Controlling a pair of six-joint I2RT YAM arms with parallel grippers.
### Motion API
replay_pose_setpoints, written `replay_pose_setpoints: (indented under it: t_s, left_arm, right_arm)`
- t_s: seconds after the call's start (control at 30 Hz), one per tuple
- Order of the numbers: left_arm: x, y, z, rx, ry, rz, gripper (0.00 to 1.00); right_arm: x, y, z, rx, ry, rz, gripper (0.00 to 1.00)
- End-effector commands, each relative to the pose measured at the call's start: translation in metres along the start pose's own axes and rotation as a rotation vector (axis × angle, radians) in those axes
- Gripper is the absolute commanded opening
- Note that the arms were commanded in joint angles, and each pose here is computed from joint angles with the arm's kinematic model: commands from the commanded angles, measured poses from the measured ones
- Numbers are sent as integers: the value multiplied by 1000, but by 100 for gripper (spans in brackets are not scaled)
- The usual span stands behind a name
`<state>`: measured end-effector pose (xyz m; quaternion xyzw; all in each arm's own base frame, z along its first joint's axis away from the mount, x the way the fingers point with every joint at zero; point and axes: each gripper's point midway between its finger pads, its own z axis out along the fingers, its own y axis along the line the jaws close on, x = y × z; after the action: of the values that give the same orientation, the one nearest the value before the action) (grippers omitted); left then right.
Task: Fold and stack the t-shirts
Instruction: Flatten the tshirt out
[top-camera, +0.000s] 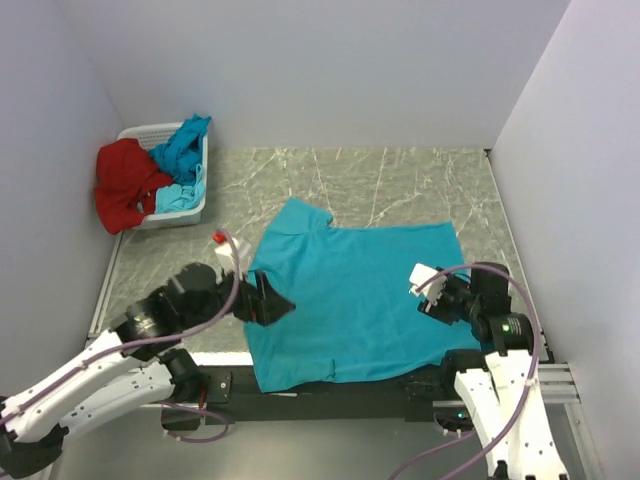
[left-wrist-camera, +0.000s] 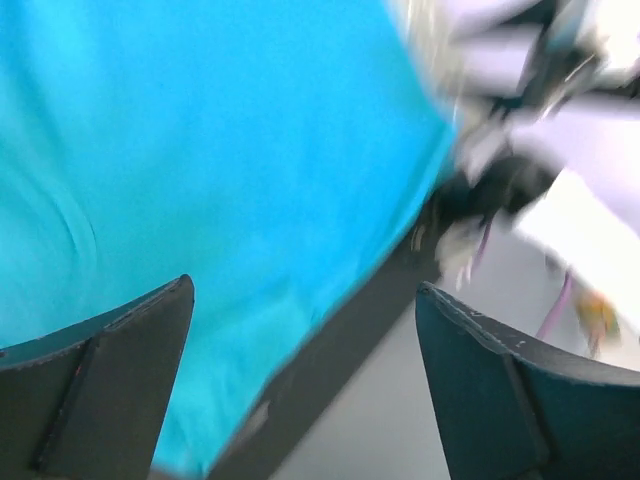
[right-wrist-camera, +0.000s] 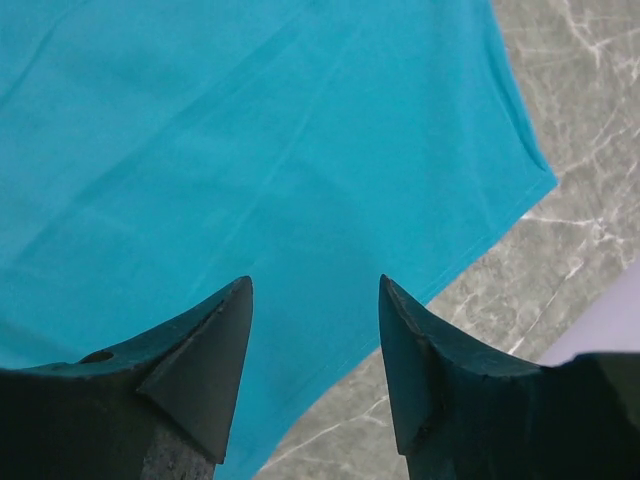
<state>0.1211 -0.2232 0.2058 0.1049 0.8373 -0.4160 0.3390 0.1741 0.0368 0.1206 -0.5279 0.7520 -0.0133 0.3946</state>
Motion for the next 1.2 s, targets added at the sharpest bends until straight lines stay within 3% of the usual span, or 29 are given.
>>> replay_pose_setpoints:
  t_s: [0.0,0.17,0.23,0.37,0.4,0.47,0.5,0.53,0.6,0.63,0.7,0.83,1.17]
  left_arm:
    - [-60,3,1,-143,-174,57,98]
    - [-96,10,65,-210,-130,175,99]
    - [-111,12,97,-129,-93,167,99]
    - [-168,78,132,-139,-85,77,88]
    - [-197,79,137,-152,-122,96,88]
    - [-196,134,166,-278,-25,81,86]
    - [-229,129,173,-266,-59,105,84]
    - [-217,157,198,-293,12,96,79]
    - [-243,172,208,-329,11,96,76]
    - [-231,198,226,-363,60,78,74]
    - [-249,211,231,-385,67,79,69]
    - [-238,258,254,-434,133,44,62]
    - [-208,293,264,-425,235,27,50]
  right_arm:
    - [-24,-47,2,100,-46,75,61]
    - [-37,-83,34,53,-61,362,60]
    - [-35,-96,44,48,-54,465,60]
    - [-29,-132,53,49,-71,629,58]
    - [-27,-138,55,35,-74,665,58]
    - [-19,-158,64,6,-64,753,53]
    - [-16,-165,68,1,-52,781,52]
    - [-10,-178,79,-12,-34,828,50]
    - [-2,-190,87,-29,-15,890,45]
    - [3,-200,98,-38,-3,931,45]
    - [9,-208,105,-47,12,965,43]
    - [20,-233,121,-30,43,978,43]
    - [32,-250,144,-40,61,1029,42]
